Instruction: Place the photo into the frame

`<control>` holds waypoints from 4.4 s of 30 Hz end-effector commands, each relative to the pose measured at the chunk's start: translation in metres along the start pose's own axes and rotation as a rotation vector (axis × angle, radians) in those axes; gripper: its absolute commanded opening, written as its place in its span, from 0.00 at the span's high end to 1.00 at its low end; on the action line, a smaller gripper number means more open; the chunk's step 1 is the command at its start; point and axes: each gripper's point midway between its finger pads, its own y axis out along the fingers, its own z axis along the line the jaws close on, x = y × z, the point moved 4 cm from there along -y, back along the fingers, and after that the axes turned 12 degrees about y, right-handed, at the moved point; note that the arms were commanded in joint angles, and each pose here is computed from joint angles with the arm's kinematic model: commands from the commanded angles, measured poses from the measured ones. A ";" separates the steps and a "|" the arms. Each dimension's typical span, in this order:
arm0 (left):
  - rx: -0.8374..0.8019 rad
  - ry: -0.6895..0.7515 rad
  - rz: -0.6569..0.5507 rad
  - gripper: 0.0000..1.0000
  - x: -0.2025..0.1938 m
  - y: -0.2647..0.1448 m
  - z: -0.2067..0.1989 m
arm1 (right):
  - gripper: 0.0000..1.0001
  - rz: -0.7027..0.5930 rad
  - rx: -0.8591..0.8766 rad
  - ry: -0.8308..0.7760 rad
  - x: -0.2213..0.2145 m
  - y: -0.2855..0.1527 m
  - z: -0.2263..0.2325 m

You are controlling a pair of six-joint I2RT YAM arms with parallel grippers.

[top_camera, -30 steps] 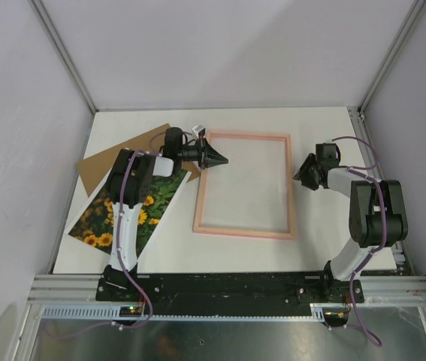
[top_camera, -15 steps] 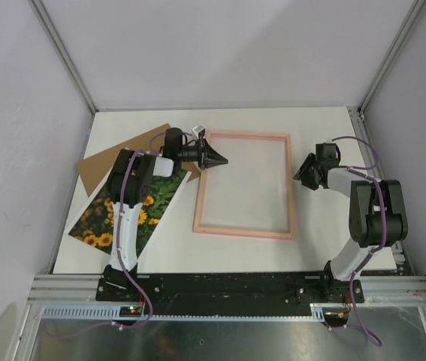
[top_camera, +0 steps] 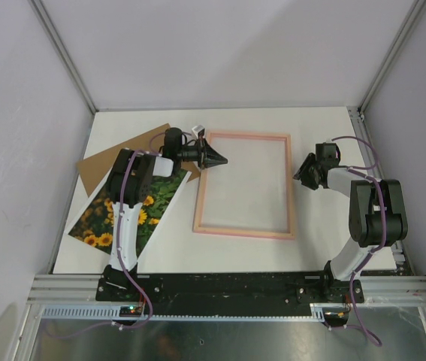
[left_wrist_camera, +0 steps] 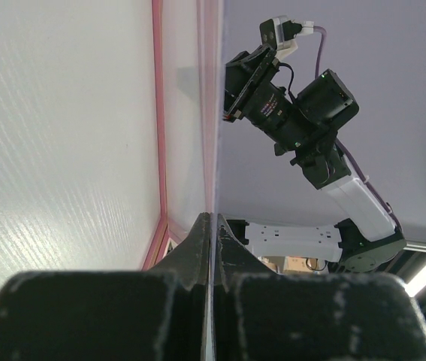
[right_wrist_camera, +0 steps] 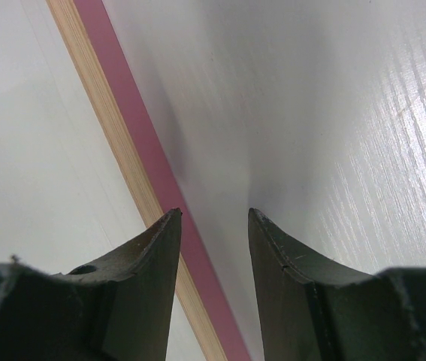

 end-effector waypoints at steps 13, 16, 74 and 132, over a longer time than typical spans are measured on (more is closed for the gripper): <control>-0.018 0.062 -0.022 1.00 0.000 -0.006 -0.005 | 0.54 0.064 -0.041 -0.021 -0.017 0.007 -0.009; -0.018 0.061 -0.024 1.00 0.000 -0.005 -0.004 | 0.54 0.064 -0.042 -0.023 -0.017 0.007 -0.009; -0.044 0.096 -0.034 0.54 0.016 0.001 -0.009 | 0.51 0.036 -0.033 -0.036 -0.011 0.000 -0.005; -0.048 0.099 -0.018 0.53 0.015 0.010 -0.005 | 0.02 -0.105 0.178 -0.627 -0.210 -0.085 0.238</control>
